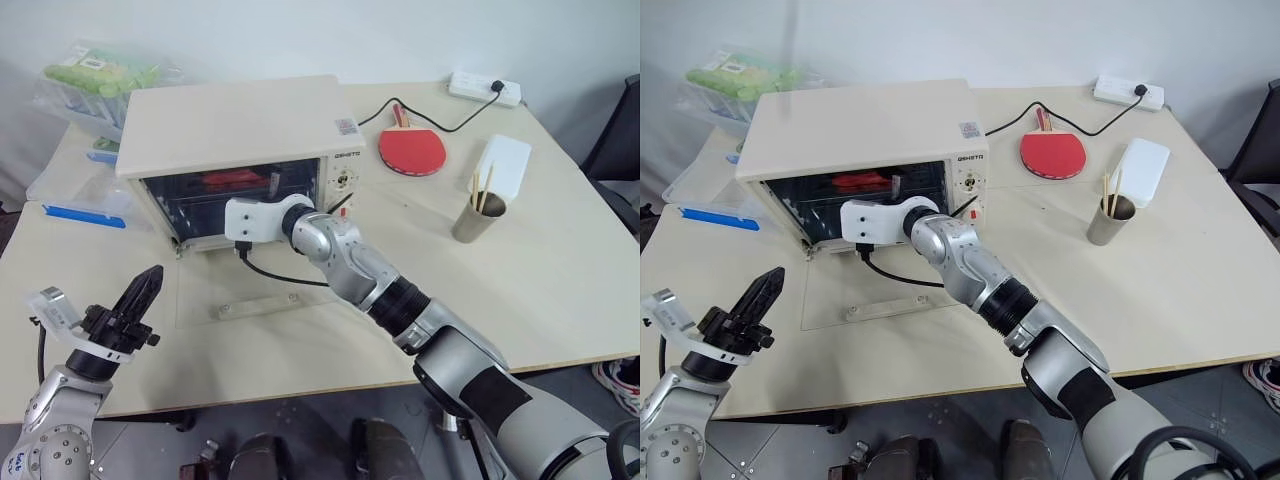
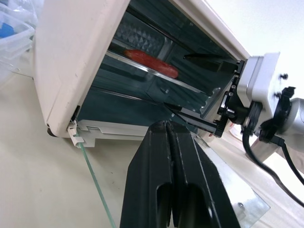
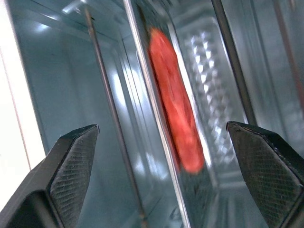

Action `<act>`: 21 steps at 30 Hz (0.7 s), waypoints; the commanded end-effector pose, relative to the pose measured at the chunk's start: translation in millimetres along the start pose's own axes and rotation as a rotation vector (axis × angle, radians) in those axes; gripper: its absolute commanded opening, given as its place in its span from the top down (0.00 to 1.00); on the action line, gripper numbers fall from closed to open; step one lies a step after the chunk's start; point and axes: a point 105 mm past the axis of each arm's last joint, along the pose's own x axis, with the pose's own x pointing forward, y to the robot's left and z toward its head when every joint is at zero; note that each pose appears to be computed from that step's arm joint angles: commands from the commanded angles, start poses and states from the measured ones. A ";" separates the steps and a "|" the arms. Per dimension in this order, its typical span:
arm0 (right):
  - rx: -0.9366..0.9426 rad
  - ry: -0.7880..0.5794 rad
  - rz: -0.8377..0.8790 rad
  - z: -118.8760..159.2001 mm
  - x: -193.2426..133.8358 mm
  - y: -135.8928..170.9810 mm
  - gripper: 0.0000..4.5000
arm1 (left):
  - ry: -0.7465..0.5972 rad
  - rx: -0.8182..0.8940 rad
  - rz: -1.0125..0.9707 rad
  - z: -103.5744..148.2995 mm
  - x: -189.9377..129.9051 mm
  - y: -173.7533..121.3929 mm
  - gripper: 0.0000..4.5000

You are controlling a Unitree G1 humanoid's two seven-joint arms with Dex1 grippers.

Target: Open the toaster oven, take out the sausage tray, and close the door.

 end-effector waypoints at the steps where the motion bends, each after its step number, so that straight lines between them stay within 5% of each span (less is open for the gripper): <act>1: -0.061 -0.020 -0.023 9.7 3.4 -6.5 0.00 | -0.031 0.037 -0.021 11.7 0.9 -6.6 0.99; 14: -0.097 0.079 -0.001 -6.4 14.0 -5.1 0.00 | -0.033 0.041 -0.017 10.6 1.1 -5.4 0.99; 18: -0.104 0.088 0.000 -7.9 15.0 -5.3 0.18 | -0.034 0.043 -0.017 10.8 1.6 -4.9 1.00; 21: -0.108 0.095 -0.003 -9.2 15.5 -5.8 0.42 | -0.033 0.044 -0.019 10.7 2.4 -4.4 1.00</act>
